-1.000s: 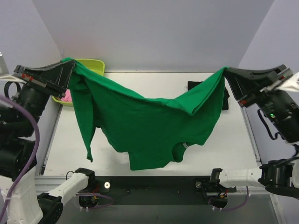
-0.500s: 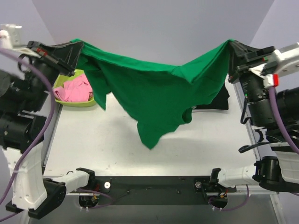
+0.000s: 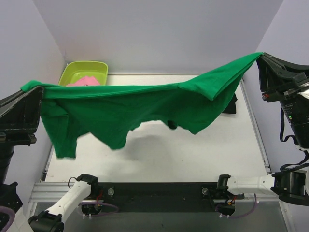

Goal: Fold and stack the t-shirts

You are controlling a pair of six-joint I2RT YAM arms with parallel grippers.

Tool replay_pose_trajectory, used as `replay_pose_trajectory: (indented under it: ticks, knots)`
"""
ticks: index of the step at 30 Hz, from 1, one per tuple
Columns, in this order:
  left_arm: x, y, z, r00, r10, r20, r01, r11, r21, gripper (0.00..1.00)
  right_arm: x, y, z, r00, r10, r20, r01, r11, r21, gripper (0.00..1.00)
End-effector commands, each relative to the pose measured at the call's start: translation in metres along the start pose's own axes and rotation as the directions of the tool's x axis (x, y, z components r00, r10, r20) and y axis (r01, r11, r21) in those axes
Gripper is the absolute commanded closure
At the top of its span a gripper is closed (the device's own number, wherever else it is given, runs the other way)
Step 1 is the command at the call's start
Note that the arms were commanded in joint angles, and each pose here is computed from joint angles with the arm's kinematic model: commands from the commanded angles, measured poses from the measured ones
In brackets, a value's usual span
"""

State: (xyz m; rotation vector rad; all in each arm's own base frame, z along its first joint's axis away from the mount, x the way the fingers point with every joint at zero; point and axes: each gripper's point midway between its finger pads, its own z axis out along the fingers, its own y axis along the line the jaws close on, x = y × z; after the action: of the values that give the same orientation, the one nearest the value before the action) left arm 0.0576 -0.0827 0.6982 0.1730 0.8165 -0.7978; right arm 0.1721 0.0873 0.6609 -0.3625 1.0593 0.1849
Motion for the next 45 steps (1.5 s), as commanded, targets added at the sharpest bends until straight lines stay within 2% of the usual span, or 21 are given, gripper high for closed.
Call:
replay_pose_trajectory:
  ticks: [1, 5, 8, 12, 13, 14, 15, 16, 17, 18, 19, 20, 22, 24, 27, 32, 33, 36, 39, 42, 45]
  knots:
    - [0.026, 0.012, 0.018, 0.998, -0.036, -0.045, 0.037, 0.999, 0.015, 1.00, -0.011, 0.003, -0.002, 0.998, 0.040, 0.044, -0.038, 0.998, -0.041, 1.00]
    - [0.042, 0.020, 0.026, 0.996, -0.056, -0.069, 0.057, 0.998, 0.008, 1.00, -0.010, 0.002, -0.002, 0.999, 0.022, 0.038, -0.021, 0.999, -0.041, 1.00]
    - [0.068, 0.039, 0.034, 0.992, -0.076, -0.105, 0.074, 0.997, -0.025, 1.00, 0.005, 0.011, 0.005, 1.000, -0.020, -0.019, 0.020, 1.000, -0.024, 1.00]
    - [0.125, 0.072, 0.043, 0.978, -0.137, -0.159, 0.125, 0.989, -0.083, 1.00, 0.042, 0.025, 0.014, 0.988, -0.110, -0.112, 0.114, 0.993, 0.026, 1.00]
    - [0.158, 0.089, 0.041, 0.962, -0.179, -0.206, 0.155, 0.979, -0.129, 1.00, 0.050, 0.027, 0.017, 0.987, -0.107, -0.122, 0.114, 0.992, 0.048, 1.00]
    - [0.172, 0.097, 0.041, 0.956, -0.198, -0.215, 0.169, 0.974, -0.149, 1.00, 0.059, 0.029, 0.018, 0.985, -0.110, -0.136, 0.118, 0.991, 0.056, 1.00]
    - [0.183, 0.104, 0.043, 0.953, -0.215, -0.212, 0.183, 0.970, -0.158, 1.00, 0.078, 0.039, 0.023, 0.982, -0.085, -0.169, 0.096, 0.994, 0.059, 1.00]
    - [0.212, 0.118, 0.038, 0.940, -0.243, -0.241, 0.199, 0.961, -0.193, 1.00, 0.092, 0.038, 0.027, 0.978, -0.080, -0.193, 0.098, 0.992, 0.081, 1.00]
    - [0.225, 0.126, 0.037, 0.934, -0.260, -0.246, 0.209, 0.954, -0.213, 1.00, 0.109, 0.024, 0.031, 0.971, -0.073, -0.228, 0.107, 0.984, 0.140, 1.00]
    - [0.240, 0.134, 0.037, 0.928, -0.278, -0.250, 0.221, 0.947, -0.231, 1.00, 0.127, 0.029, 0.038, 0.964, -0.074, -0.254, 0.109, 0.986, 0.130, 1.00]
    - [0.252, 0.140, 0.034, 0.922, -0.292, -0.255, 0.230, 0.941, -0.248, 1.00, 0.156, 0.037, 0.041, 0.952, -0.026, -0.306, 0.070, 0.989, 0.133, 1.00]
    - [0.281, 0.153, 0.024, 0.903, -0.319, -0.287, 0.235, 0.928, -0.290, 1.00, 0.179, 0.019, 0.043, 0.937, -0.017, -0.348, 0.088, 0.978, 0.189, 1.00]
    - [0.305, 0.170, 0.018, 0.898, -0.331, -0.290, 0.226, 0.913, -0.341, 1.00, 0.229, 0.031, 0.051, 0.908, 0.049, -0.416, 0.027, 0.985, 0.172, 1.00]
    - [0.346, 0.194, 0.004, 0.879, -0.355, -0.317, 0.209, 0.886, -0.414, 1.00, 0.267, 0.014, 0.056, 0.878, 0.081, -0.471, 0.030, 0.974, 0.224, 1.00]
    - [0.390, 0.224, -0.005, 0.861, -0.372, -0.345, 0.174, 0.855, -0.489, 1.00, 0.316, -0.001, 0.070, 0.839, 0.133, -0.527, 0.018, 0.962, 0.271, 1.00]
    - [0.438, 0.273, -0.004, 0.857, -0.368, -0.361, 0.106, 0.811, -0.575, 1.00, 0.363, -0.009, 0.104, 0.791, 0.192, -0.582, -0.017, 0.956, 0.292, 1.00]
    - [0.456, 0.287, -0.008, 0.847, -0.379, -0.372, 0.092, 0.795, -0.600, 1.00, 0.390, -0.006, 0.109, 0.757, 0.192, -0.624, -0.008, 0.958, 0.286, 1.00]
    - [0.482, 0.316, -0.009, 0.841, -0.389, -0.376, 0.065, 0.763, -0.644, 1.00, 0.423, -0.008, 0.121, 0.717, 0.229, -0.659, -0.019, 0.951, 0.310, 1.00]
    - [0.500, 0.339, -0.010, 0.833, -0.411, -0.370, 0.066, 0.738, -0.671, 1.00, 0.441, -0.011, 0.131, 0.702, 0.234, -0.673, -0.012, 0.948, 0.318, 1.00]
    - [0.505, 0.353, 0.000, 0.838, -0.395, -0.377, 0.045, 0.738, -0.673, 1.00, 0.450, -0.018, 0.139, 0.701, 0.236, -0.673, 0.015, 0.938, 0.345, 1.00]
    - [0.497, 0.356, 0.016, 0.844, -0.388, -0.369, 0.061, 0.755, -0.653, 1.00, 0.436, -0.020, 0.152, 0.728, 0.234, -0.645, 0.006, 0.938, 0.347, 1.00]
